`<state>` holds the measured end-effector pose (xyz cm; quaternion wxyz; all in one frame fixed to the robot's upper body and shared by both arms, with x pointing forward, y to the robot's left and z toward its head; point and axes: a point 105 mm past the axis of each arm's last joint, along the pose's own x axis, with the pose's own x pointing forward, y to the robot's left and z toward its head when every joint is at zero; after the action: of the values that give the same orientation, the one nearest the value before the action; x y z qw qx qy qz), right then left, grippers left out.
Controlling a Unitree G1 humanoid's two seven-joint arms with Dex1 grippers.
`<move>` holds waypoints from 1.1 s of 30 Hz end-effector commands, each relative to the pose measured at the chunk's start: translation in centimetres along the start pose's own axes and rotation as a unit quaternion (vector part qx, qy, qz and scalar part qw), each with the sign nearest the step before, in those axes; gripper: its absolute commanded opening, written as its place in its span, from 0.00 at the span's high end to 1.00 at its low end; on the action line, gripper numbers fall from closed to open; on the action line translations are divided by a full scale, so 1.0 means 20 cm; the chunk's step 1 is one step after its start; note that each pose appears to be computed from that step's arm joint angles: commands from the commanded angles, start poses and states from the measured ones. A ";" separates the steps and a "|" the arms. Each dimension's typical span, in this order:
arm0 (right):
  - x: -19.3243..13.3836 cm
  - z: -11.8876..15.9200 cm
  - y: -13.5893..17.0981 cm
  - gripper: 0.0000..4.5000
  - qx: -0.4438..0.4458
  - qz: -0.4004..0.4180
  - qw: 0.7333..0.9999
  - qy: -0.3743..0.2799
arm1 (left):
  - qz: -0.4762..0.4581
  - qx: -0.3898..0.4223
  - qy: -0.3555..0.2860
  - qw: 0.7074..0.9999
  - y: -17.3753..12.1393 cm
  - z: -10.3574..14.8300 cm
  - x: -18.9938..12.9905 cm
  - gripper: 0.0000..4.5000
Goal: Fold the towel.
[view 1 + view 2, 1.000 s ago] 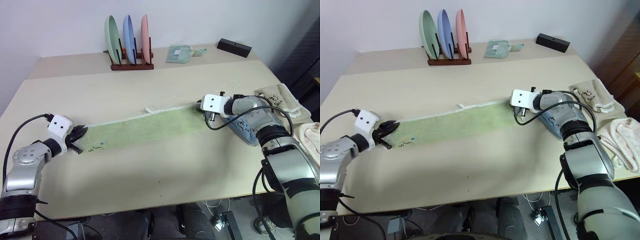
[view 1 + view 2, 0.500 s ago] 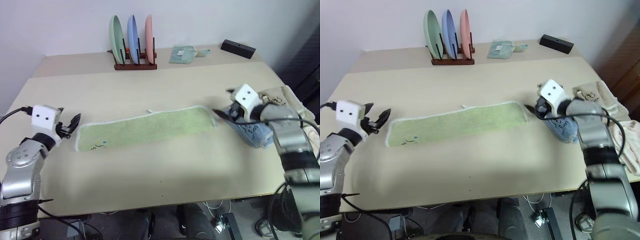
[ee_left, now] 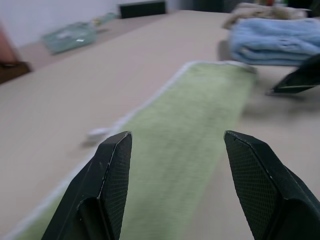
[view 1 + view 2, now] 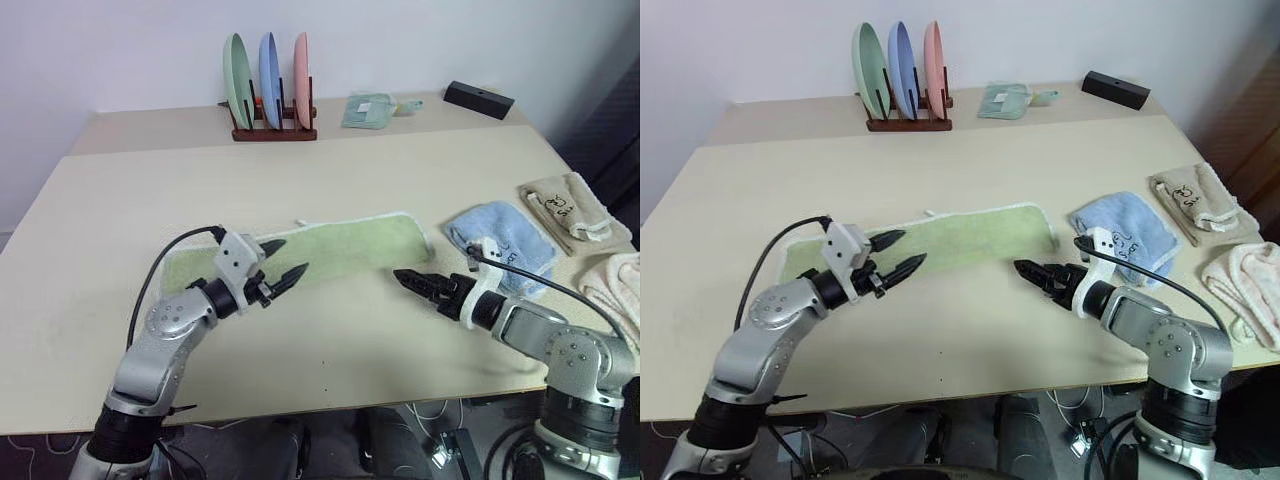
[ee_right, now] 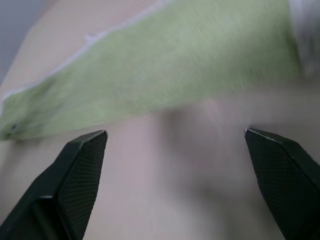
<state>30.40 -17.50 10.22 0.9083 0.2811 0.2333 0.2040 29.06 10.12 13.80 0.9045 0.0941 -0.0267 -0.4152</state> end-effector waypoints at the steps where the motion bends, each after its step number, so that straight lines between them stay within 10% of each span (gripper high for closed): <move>1: 0.03 0.06 -0.05 0.01 0.056 -0.038 0.997 -0.033 | -0.039 0.017 -0.026 0.999 -0.06 0.08 0.00 0.34; 8: 0.17 0.16 -0.11 0.18 0.151 -0.069 0.982 -0.088 | -0.009 0.019 -0.022 1.000 -0.02 0.06 -0.01 0.34; 15: 0.20 0.24 -0.13 0.97 0.152 -0.086 0.977 -0.118 | 0.029 0.020 -0.011 0.999 0.01 0.02 -0.05 0.34; 33: -0.13 0.35 0.19 0.99 -0.264 0.018 0.963 -0.054 | 0.050 0.024 0.004 0.998 0.11 -0.05 -0.08 0.34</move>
<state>31.82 -21.41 17.64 0.9658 0.1049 0.1325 0.1967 29.65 12.75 11.99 0.9235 0.1013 -0.0098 -0.3699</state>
